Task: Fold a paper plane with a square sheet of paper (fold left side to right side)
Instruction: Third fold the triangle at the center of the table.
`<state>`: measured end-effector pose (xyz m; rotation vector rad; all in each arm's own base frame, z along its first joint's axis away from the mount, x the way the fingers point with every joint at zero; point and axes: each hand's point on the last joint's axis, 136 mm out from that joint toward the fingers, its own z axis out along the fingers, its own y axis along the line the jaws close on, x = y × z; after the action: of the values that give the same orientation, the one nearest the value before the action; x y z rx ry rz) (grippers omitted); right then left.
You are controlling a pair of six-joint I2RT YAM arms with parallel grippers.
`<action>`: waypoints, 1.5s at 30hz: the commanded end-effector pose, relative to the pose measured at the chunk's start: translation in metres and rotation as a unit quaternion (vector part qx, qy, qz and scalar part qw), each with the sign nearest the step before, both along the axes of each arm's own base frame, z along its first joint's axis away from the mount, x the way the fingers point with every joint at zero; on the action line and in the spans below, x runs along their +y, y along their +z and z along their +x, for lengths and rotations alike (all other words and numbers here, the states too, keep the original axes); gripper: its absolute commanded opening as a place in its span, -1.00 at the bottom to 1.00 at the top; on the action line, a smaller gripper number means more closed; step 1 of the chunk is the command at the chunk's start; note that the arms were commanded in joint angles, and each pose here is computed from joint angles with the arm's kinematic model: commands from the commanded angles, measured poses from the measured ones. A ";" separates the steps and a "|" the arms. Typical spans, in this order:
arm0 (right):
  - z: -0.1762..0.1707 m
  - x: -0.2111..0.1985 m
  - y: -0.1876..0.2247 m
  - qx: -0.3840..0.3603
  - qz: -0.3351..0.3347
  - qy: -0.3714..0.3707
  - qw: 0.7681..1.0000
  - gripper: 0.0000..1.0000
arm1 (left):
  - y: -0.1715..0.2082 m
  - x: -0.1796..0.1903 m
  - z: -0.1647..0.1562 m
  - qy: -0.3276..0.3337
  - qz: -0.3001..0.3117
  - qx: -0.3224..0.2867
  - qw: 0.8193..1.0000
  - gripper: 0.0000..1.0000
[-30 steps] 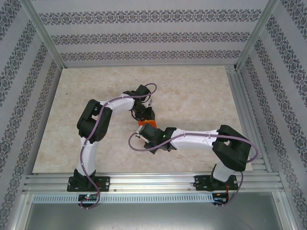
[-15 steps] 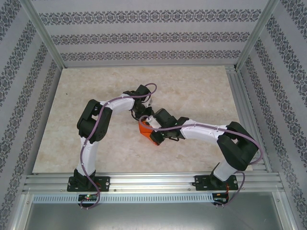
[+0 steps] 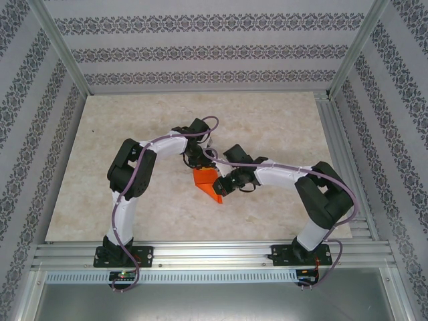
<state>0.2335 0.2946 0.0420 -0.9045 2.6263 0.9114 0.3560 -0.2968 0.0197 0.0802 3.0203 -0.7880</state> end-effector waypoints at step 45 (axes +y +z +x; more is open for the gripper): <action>0.024 -0.010 -0.018 0.066 -0.003 -0.040 0.997 -0.98 | -0.041 0.006 -0.018 -0.020 0.054 0.021 0.998 -0.49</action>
<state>0.2489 0.2871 0.0235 -0.7861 2.7551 0.9890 0.3556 -0.2974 0.0189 0.0862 3.0189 -0.7716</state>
